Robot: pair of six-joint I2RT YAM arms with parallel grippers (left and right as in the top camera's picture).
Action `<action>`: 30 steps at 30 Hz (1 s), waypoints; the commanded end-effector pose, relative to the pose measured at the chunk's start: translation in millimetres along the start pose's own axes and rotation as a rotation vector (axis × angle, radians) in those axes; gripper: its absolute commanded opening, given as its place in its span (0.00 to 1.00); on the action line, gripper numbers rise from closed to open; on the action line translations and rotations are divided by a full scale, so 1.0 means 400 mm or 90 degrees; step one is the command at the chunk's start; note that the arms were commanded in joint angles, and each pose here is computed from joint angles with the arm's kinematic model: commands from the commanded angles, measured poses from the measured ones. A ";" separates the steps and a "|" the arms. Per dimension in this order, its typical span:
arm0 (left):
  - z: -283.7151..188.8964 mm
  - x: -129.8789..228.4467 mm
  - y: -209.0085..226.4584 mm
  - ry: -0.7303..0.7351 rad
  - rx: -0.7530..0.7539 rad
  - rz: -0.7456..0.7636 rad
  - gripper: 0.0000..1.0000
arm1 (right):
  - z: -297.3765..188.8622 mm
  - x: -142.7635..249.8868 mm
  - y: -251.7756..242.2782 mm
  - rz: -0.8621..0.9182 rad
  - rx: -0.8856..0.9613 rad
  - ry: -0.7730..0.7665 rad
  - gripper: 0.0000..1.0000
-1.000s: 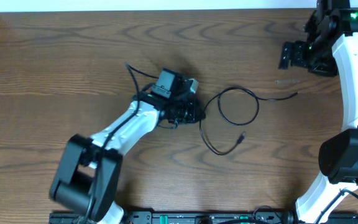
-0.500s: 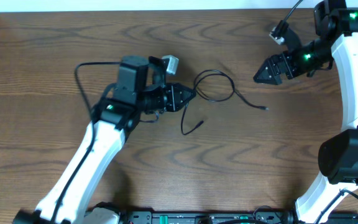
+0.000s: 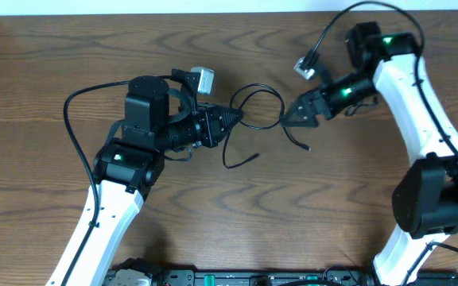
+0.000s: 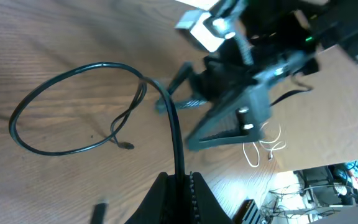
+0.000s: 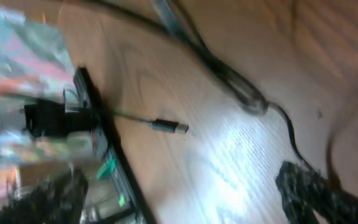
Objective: Untangle cables
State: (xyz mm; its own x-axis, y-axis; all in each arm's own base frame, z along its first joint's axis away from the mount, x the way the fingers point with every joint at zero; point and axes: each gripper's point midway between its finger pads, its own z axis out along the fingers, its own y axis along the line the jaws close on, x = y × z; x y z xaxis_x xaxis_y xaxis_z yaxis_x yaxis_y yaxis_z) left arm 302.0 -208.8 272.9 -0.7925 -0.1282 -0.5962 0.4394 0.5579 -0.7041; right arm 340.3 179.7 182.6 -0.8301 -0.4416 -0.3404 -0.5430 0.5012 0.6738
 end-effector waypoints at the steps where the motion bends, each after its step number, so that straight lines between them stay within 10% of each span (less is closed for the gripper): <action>1: -0.010 -0.005 -0.005 -0.007 0.006 0.005 0.08 | 0.044 0.010 0.006 0.087 -0.033 -0.015 0.91; 30: -0.015 -0.035 0.022 -0.043 -0.034 0.013 0.08 | 0.337 -0.013 -0.118 0.399 0.153 -0.100 0.86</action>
State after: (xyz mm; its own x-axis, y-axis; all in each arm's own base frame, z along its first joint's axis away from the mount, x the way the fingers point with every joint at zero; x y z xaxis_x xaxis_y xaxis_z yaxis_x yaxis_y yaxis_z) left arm 314.0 -200.4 274.3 -0.7647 -0.1625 -0.6235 0.4271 0.5967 -0.6793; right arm 349.2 266.2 65.8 -0.9983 -0.0182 -0.0561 -0.0514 0.7359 0.6751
